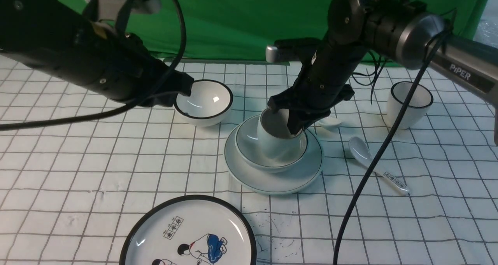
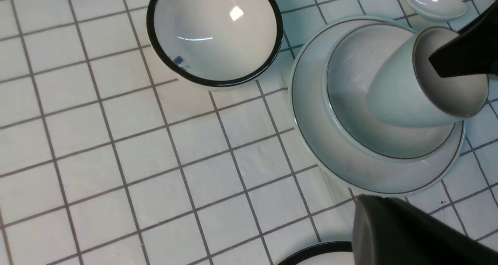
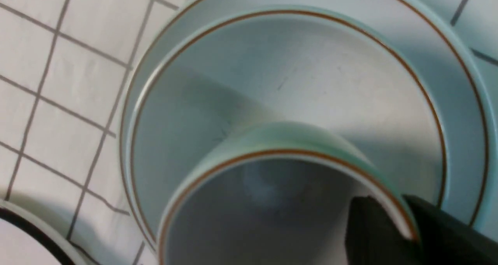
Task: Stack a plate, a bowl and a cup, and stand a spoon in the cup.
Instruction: Use the right arm to put the blue teacup into the blue rice bowl in the middle, then use the right arm to grab a blue soup spoon
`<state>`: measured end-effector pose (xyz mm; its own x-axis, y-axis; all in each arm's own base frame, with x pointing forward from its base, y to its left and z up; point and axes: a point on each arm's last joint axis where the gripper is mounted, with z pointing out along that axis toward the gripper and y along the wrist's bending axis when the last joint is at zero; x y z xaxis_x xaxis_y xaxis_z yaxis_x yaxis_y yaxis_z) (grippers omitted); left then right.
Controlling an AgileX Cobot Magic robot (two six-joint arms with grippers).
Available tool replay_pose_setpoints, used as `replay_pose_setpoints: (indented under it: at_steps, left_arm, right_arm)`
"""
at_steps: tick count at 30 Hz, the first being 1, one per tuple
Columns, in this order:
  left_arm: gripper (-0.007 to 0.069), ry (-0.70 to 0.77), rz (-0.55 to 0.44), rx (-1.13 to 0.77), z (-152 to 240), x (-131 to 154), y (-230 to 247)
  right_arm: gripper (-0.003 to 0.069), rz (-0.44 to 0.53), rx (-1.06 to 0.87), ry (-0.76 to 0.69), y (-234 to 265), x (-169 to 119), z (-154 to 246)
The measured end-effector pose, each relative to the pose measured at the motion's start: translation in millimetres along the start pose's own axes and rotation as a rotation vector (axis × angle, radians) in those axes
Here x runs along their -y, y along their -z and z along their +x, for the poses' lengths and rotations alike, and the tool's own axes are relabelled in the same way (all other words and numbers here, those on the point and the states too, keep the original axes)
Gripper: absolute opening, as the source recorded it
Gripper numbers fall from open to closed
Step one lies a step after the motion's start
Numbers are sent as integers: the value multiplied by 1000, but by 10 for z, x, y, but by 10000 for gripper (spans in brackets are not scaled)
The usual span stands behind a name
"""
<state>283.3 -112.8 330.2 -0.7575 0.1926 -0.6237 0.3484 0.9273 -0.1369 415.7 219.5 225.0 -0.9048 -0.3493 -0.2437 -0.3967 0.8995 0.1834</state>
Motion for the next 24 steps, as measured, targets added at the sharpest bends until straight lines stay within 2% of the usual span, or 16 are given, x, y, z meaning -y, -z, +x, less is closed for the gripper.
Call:
replay_pose_setpoints:
  at_steps: [1, 2, 5, 8, 12, 17, 20, 22, 24]
  left_arm:
    - [1, 0, 0, 2, -2, 0, 0]
    - [1, 0, 0, 4, -3, 0, 0]
    - [1, 7, -2, 18, -16, -2, 0]
    - [1, 13, -2, 20, -17, -3, -2]
    - [1, 13, -2, 13, -10, -2, -2]
    - [1, 14, -1, -15, 16, -1, -2]
    - [1, 14, -1, -24, 23, -1, -2]
    - [1, 14, -1, -25, 24, -1, -2]
    - [1, 14, -1, -25, 24, -1, -2]
  right_arm:
    - [160, 0, -2, 0, -9, 2, 0]
    - [160, 0, -1, 0, -9, 2, -1]
    - [293, -1, 12, 1, 12, -4, -20]
    - [347, 9, 28, 52, 84, -9, -57]
    - [367, 48, 122, 100, 346, 33, -207]
    - [370, 89, 365, 59, 704, 354, -463]
    - [372, 80, 393, 35, 633, 521, -518]
    - [393, 45, 374, 14, 340, 714, -561]
    - [417, 32, 357, 2, 124, 781, -578]
